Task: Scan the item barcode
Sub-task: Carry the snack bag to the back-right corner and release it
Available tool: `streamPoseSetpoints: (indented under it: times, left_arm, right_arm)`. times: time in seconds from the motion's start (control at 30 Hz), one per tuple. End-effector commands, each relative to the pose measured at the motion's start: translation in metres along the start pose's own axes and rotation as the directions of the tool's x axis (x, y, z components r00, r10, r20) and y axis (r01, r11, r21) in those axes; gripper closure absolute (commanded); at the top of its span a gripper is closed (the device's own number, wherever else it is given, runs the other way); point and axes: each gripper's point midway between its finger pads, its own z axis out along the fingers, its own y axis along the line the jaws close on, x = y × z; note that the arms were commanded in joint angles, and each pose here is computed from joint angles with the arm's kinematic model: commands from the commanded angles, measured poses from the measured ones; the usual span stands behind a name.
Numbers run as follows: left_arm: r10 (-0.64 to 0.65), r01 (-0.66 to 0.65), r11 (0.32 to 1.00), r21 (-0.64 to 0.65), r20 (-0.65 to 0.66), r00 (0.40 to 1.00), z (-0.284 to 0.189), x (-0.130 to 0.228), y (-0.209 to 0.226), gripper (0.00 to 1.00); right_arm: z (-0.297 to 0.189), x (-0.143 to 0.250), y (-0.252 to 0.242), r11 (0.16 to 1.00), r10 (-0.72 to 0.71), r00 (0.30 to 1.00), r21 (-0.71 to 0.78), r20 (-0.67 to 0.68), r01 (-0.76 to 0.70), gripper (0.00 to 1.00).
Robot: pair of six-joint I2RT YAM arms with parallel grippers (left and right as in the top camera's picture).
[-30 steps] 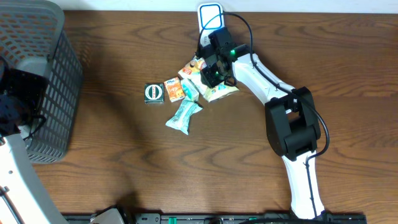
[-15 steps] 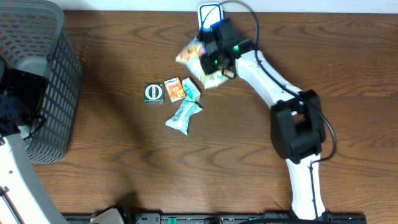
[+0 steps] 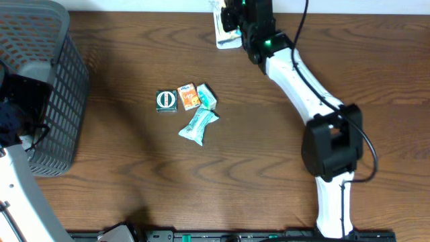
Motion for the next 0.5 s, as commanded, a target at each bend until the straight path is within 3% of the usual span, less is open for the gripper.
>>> streamPoseSetpoints:
  times: [0.0, 0.23, 0.47]
  left_arm:
    - [-0.005, 0.005, 1.0, -0.005, 0.006, 1.0, -0.001, -0.001, 0.001, 0.03]
    - [-0.005, 0.005, 1.0, -0.005, 0.006, 1.0, -0.001, -0.001, 0.001, 0.02]
    - [-0.005, 0.005, 1.0, -0.005, 0.006, 1.0, -0.001, -0.001, 0.001, 0.02]
  right_arm:
    - [0.025, 0.027, -0.005, 1.0, 0.013, 1.0, 0.024, 0.012, -0.014, 0.99]
    - [0.042, 0.026, -0.005, 1.0, 0.017, 0.992, 0.016, 0.129, -0.019, 0.99]
    - [0.04, 0.019, -0.014, 0.999, 0.019, 0.989, 0.028, 0.146, -0.023, 0.99]
